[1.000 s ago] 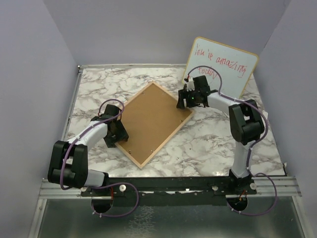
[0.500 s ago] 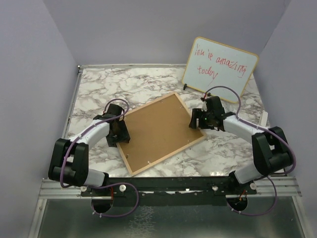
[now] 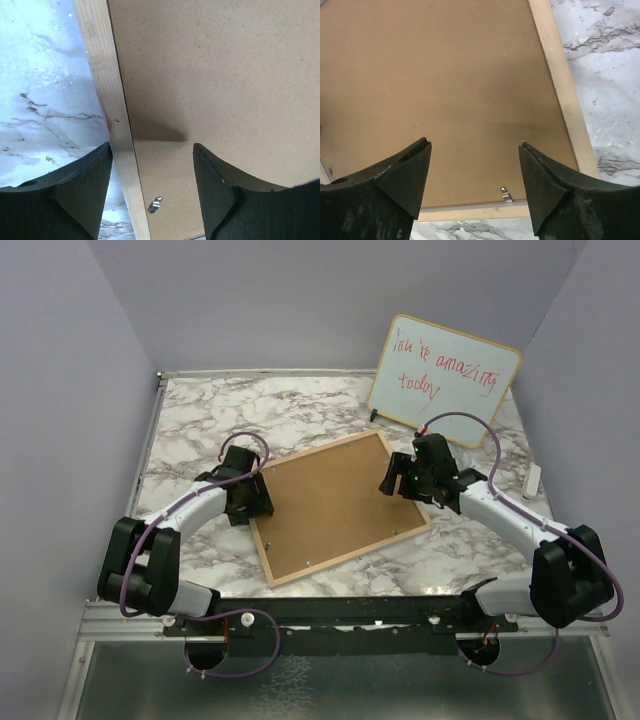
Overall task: Put the photo into the frame
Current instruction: Adjust the photo frame at the center of the board, then install the photo frame at the center of the board.
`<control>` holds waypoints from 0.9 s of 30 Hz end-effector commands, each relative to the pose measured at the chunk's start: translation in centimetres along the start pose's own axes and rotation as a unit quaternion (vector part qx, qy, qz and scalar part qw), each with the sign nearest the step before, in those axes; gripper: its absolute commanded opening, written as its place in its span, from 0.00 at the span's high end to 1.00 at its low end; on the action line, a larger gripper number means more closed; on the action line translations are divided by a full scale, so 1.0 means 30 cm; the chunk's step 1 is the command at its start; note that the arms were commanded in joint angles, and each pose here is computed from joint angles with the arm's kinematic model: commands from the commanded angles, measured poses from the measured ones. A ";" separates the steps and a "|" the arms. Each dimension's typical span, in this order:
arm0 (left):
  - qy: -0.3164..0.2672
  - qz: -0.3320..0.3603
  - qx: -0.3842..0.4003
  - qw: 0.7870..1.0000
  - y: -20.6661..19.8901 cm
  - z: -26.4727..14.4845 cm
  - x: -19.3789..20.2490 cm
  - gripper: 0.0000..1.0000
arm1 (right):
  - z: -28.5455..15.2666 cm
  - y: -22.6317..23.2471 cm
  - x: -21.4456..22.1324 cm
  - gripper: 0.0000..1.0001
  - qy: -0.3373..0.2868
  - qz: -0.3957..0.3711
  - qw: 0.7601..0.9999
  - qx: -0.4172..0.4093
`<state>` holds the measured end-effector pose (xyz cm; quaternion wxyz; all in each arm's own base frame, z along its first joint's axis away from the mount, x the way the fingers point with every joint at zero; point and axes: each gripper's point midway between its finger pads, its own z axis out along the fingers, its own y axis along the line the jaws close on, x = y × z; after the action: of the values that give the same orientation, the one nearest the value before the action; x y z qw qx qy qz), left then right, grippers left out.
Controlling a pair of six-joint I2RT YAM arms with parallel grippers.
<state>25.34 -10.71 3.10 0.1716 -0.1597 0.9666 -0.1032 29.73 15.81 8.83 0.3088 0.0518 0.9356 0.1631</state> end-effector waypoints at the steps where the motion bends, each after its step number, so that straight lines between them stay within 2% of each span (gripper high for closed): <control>1: -0.032 -0.007 0.016 0.999 -0.038 -0.009 -0.056 0.34 | -0.006 0.034 0.008 0.24 0.012 0.044 0.999 -0.009; 3: -0.035 -0.007 0.012 0.999 -0.032 -0.016 -0.056 0.34 | -0.009 0.066 0.005 0.26 0.011 0.038 0.999 -0.037; 5: -0.041 -0.005 0.001 0.999 -0.017 -0.025 -0.062 0.36 | -0.025 0.161 0.011 0.32 0.019 0.021 0.992 -0.120; 7: -0.045 -0.002 -0.019 0.999 0.008 -0.032 -0.064 0.40 | -0.057 0.284 0.022 0.42 0.024 -0.006 0.977 -0.212; 10: -0.041 -0.011 -0.052 0.998 0.057 -0.025 -0.046 0.46 | -0.086 0.449 0.063 0.53 0.040 -0.035 0.953 -0.298; 13: -0.034 -0.033 -0.084 0.995 0.106 -0.009 -0.018 0.51 | -0.075 0.591 0.146 0.66 0.078 -0.055 0.933 -0.348; 16: -0.025 -0.049 -0.092 0.994 0.117 0.007 -0.004 0.56 | -0.067 0.709 0.237 0.74 0.119 -0.074 0.912 -0.387; 21: -0.019 -0.047 -0.079 0.996 0.095 0.032 -0.011 0.65 | -0.044 0.835 0.389 0.74 0.184 -0.123 0.884 -0.412; 23: -0.021 -0.043 -0.079 0.996 0.092 0.038 -0.020 0.68 | -0.032 0.868 0.437 0.68 0.205 -0.134 0.877 -0.413; 24: -0.022 -0.041 -0.085 0.995 0.097 0.041 -0.023 0.70 | -0.022 0.877 0.457 0.64 0.219 -0.137 0.875 -0.409; 27: -0.021 -0.039 -0.096 0.994 0.110 0.048 -0.024 0.73 | 0.022 0.900 0.485 0.63 0.235 -0.134 0.879 -0.391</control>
<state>25.72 -8.76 2.56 0.1802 -0.2104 0.9597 -0.0473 19.04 42.82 10.00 0.1236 -0.2284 0.8375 0.4809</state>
